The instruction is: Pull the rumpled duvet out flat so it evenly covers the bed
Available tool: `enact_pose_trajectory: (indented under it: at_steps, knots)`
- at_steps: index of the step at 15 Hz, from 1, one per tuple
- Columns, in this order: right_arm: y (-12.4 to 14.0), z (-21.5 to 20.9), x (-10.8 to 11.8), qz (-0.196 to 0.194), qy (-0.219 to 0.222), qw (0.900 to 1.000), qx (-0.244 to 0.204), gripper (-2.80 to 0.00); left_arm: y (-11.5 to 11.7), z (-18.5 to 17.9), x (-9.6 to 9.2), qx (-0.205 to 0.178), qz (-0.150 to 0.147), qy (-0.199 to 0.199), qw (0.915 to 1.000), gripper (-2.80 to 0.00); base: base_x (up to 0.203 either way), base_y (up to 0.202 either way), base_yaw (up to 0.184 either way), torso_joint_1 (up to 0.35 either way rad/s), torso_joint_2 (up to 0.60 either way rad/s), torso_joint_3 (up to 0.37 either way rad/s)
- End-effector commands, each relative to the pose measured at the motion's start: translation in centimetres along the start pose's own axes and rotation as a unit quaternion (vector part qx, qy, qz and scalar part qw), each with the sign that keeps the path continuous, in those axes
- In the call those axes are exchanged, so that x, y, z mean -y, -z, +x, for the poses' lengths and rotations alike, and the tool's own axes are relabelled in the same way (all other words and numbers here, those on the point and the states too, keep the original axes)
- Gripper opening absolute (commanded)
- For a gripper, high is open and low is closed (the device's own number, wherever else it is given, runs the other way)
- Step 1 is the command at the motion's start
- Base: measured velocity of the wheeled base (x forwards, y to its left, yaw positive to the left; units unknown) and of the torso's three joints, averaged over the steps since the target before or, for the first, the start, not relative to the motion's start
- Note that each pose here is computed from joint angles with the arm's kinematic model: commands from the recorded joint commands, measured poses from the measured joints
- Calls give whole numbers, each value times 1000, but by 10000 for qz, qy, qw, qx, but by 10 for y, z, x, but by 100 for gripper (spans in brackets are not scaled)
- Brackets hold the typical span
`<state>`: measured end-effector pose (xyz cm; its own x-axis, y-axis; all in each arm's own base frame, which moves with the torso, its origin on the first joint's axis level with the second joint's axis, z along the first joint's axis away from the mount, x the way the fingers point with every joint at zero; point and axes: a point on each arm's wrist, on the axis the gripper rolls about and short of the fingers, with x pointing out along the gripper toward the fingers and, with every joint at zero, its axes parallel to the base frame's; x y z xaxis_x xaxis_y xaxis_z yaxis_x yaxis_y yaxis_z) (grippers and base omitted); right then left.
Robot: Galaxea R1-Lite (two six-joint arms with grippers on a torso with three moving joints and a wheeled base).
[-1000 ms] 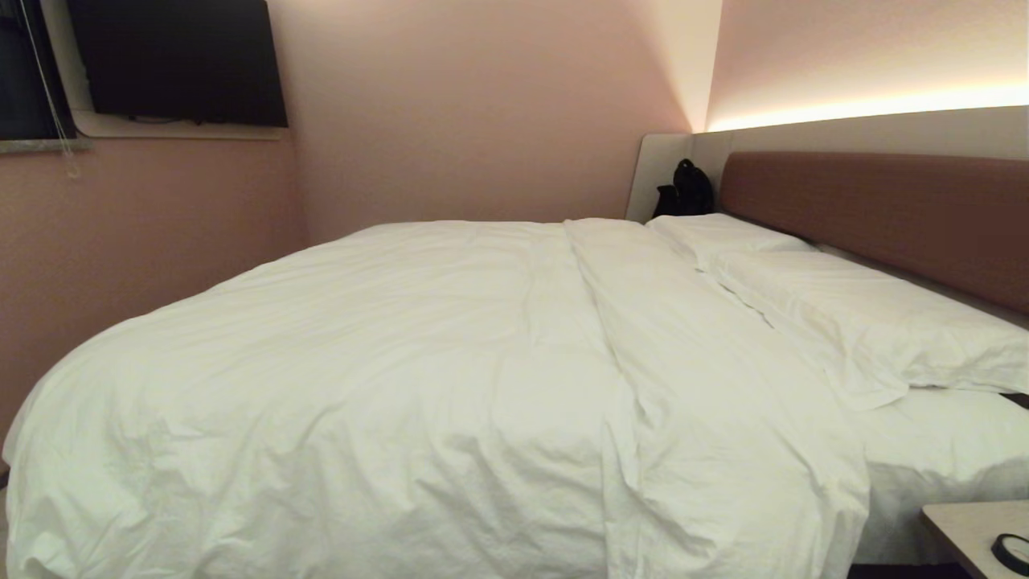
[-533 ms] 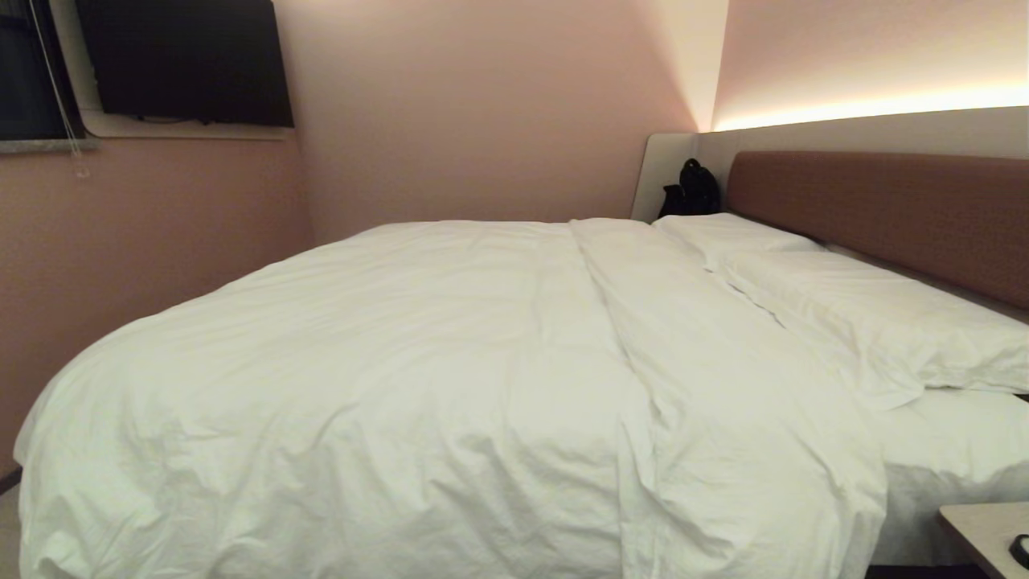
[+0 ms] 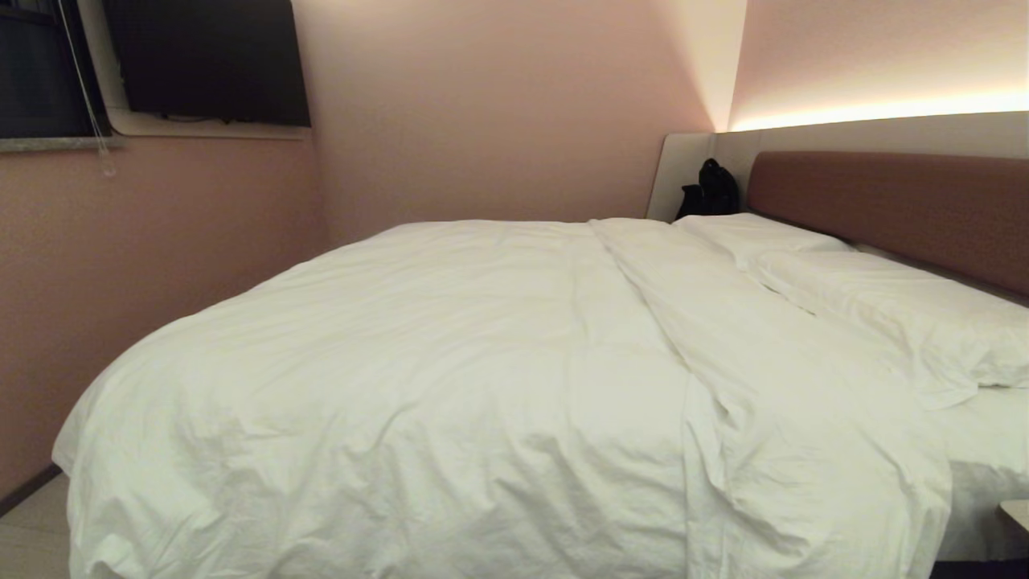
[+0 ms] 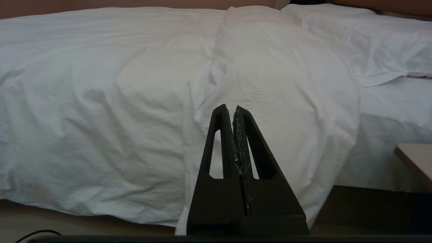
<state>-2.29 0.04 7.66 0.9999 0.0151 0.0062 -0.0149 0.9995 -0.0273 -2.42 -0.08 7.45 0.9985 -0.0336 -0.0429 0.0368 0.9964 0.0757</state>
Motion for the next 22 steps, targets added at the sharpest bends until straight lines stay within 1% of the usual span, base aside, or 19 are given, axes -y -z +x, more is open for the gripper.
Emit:
enact_pose_trajectory:
  at_steps: [1,22]
  knots:
    - [0,0,0,-2,-1,10000,8,-280,0,0,0,0,4,1,10000,-280,0,196,1,1,-2,1]
    - [0,0,0,-2,-1,10000,0,-280,0,0,0,1,12,8,10000,-280,0,195,0,2,3,2]
